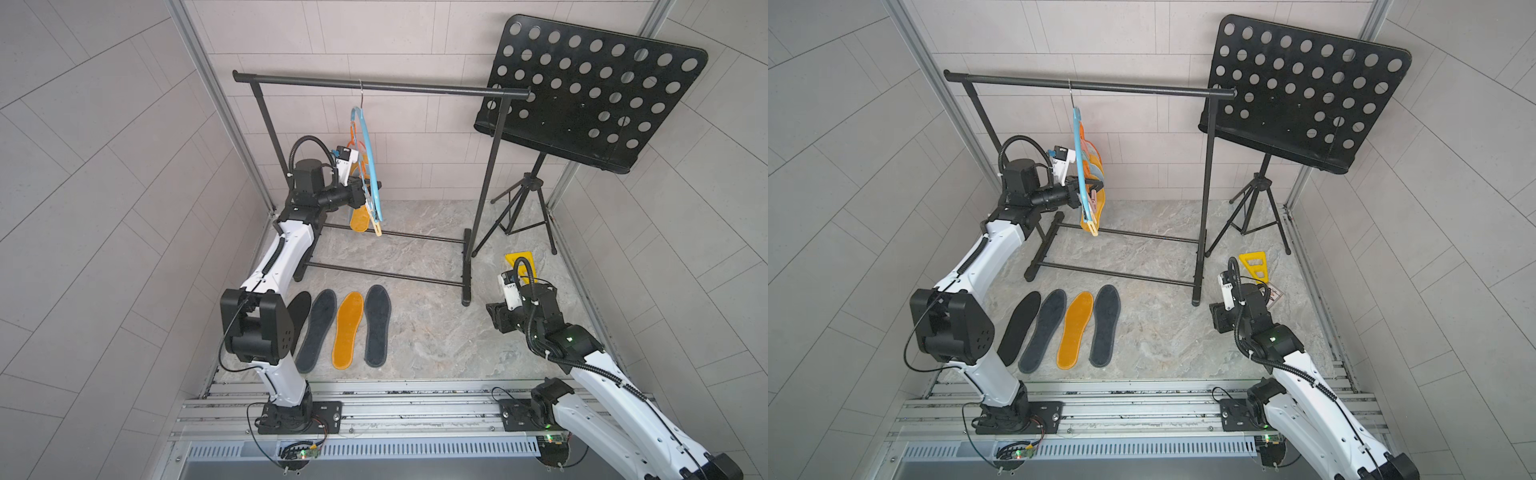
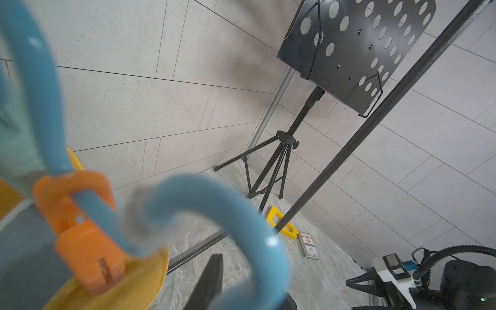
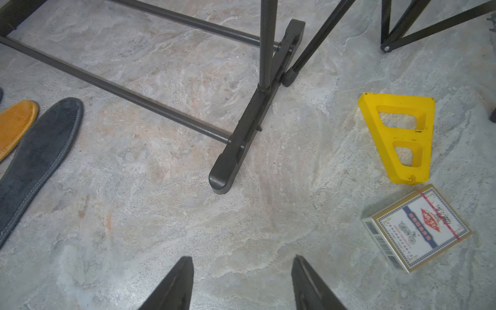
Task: Take the shoe insoles off the hanger
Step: Place the insole at the center of the board, then remove the insole from the hanger, then place the insole at the center of the board.
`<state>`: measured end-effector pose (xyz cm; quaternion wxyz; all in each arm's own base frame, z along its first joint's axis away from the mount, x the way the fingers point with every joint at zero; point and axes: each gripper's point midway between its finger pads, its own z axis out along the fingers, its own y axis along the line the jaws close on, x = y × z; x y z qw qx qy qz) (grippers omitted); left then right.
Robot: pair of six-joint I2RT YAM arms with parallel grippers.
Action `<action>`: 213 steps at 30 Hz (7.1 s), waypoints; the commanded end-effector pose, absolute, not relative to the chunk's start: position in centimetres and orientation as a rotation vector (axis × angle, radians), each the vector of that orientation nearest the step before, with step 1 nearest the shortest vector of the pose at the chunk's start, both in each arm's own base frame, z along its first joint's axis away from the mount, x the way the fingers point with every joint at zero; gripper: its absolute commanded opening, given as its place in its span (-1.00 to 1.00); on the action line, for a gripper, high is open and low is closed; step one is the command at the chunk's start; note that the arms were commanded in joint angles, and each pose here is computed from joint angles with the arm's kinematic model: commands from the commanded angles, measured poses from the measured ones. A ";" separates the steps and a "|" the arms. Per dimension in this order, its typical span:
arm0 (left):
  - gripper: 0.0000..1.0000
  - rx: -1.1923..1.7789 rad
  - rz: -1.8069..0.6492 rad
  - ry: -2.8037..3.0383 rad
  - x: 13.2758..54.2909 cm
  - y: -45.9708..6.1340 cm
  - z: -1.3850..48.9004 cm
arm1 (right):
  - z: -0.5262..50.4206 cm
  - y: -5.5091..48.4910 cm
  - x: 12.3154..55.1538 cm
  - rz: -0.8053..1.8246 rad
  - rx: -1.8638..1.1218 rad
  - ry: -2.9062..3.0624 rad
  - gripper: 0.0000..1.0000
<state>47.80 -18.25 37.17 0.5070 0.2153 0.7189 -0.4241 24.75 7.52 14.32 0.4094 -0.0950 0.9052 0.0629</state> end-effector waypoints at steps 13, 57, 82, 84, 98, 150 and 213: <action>0.48 0.450 -0.811 2.039 40.6 -14.8 28.3 | 15.3 7.6 24.7 0.112 -0.278 2.240 0.28; 0.46 0.353 -0.114 2.507 26.5 -8.8 12.6 | 27.9 24.8 32.7 0.675 -0.612 1.947 0.05; 0.45 0.465 -0.053 2.534 25.4 -10.0 11.8 | 38.4 37.3 50.7 0.718 -0.663 1.647 0.14; 0.45 0.472 -0.053 2.535 25.4 -10.1 11.7 | 37.4 37.8 50.9 0.728 -0.672 1.662 0.08; 0.44 0.510 -0.066 2.552 25.2 -10.8 11.2 | 33.6 42.2 52.4 0.908 -0.624 1.602 -0.08; 0.27 0.394 -0.476 2.364 24.5 -15.6 15.2 | 29.1 38.8 43.8 1.424 -0.667 1.552 -1.00; 0.20 0.333 -0.367 2.397 23.7 -12.2 15.3 | 4.8 30.0 26.8 0.950 -0.147 3.034 0.04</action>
